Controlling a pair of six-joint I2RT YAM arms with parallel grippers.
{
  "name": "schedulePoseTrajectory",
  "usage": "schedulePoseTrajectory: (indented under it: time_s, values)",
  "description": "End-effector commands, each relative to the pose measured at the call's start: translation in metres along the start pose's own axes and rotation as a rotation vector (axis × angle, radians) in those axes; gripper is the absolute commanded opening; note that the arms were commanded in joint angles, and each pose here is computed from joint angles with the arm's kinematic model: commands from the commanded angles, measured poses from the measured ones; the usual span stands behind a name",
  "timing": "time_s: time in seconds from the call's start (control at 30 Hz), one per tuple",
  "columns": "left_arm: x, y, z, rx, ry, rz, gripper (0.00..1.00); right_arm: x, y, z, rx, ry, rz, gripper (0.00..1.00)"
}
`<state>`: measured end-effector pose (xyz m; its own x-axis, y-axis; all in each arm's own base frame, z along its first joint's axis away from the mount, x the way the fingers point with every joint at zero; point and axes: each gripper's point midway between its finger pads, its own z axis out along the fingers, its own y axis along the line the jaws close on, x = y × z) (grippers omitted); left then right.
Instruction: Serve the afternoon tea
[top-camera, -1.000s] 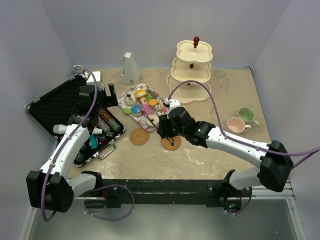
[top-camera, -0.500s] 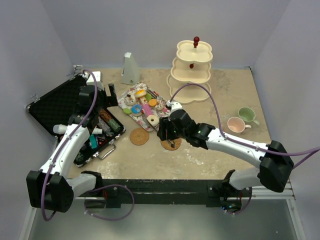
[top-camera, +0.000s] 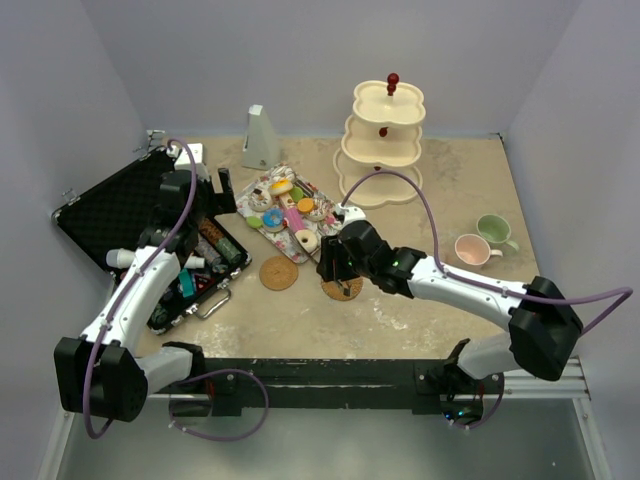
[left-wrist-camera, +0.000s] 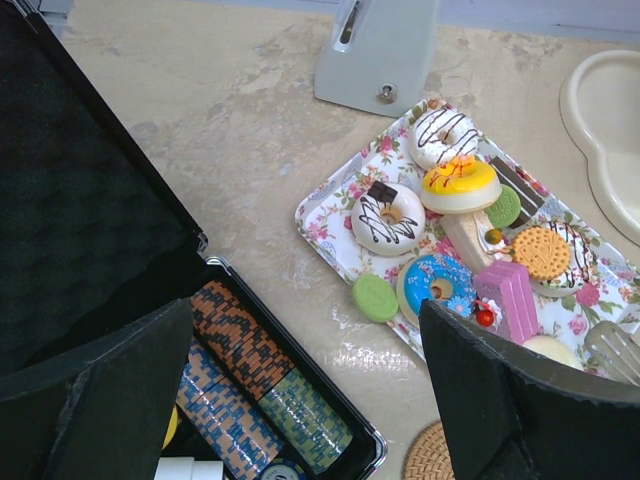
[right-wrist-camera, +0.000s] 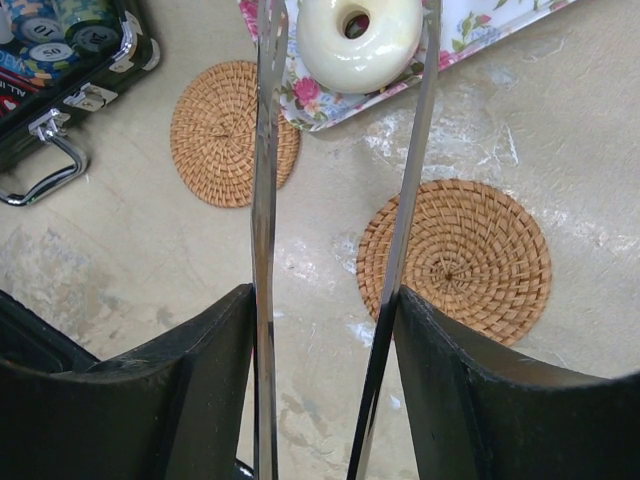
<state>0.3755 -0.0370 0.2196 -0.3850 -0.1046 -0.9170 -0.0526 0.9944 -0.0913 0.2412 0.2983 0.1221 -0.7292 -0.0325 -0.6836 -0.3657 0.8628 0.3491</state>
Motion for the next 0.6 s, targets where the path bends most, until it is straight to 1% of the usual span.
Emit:
schedulePoseTrajectory:
  time_s: [0.0, 0.57]
  values:
    - [-0.005, -0.003, 0.002, 0.013, -0.015, -0.017, 1.00, -0.008, 0.011, 0.002, -0.055, -0.029, 0.025, 0.59]
    - [-0.004, -0.007, 0.002, 0.036, -0.008, -0.021, 1.00, 0.001, 0.000, 0.008, -0.013, 0.005, 0.025, 0.60]
